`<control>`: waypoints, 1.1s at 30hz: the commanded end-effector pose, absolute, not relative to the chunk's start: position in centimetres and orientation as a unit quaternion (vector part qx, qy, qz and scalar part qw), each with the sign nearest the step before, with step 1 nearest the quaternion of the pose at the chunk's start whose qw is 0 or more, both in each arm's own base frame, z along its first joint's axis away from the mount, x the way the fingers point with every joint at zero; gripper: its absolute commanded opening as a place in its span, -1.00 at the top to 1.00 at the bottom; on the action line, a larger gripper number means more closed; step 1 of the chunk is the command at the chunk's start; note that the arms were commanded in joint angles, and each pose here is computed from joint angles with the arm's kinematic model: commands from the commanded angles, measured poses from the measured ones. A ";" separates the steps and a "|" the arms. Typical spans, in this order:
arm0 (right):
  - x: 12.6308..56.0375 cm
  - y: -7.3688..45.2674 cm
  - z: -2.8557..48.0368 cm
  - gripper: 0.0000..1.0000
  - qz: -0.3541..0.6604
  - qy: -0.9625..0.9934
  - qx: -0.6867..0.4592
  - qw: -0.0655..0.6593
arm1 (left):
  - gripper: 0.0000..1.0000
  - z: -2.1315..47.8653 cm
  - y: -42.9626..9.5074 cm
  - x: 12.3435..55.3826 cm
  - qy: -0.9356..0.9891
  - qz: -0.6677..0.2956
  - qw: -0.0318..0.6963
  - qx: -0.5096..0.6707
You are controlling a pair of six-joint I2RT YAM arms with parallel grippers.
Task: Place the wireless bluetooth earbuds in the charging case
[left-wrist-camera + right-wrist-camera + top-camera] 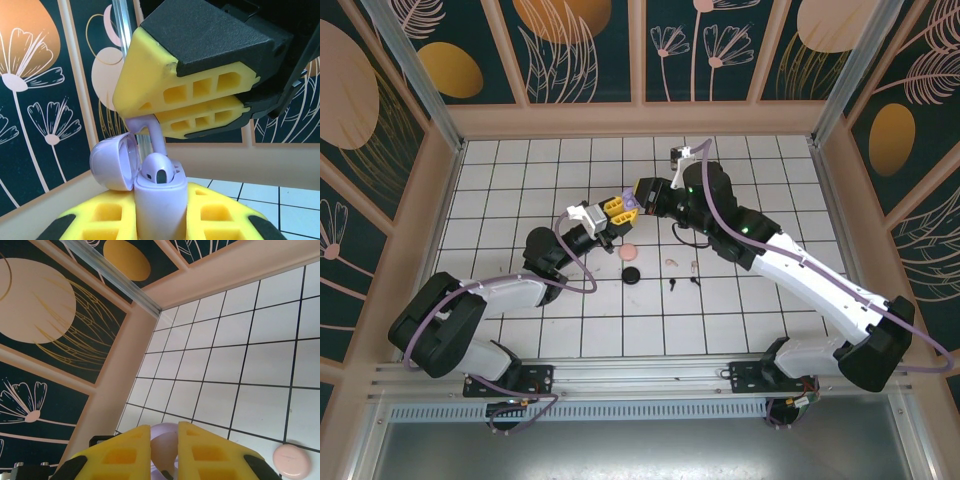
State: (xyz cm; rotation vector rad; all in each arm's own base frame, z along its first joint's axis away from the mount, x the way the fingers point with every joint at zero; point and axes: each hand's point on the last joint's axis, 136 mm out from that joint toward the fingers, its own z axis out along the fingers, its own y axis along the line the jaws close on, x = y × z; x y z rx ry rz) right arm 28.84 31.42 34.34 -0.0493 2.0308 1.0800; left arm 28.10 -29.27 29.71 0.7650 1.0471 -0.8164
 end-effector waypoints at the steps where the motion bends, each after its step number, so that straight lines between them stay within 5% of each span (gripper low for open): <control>1: 28.3 31.7 33.6 0.69 0.436 0.807 -0.022 0.397 | 1.00 32.6 -29.4 27.2 0.433 -0.382 0.740 0.345; 33: 27.0 32.5 30.1 0.74 0.352 0.832 -0.058 0.426 | 1.00 33.7 -29.2 27.5 0.430 -0.403 0.742 0.320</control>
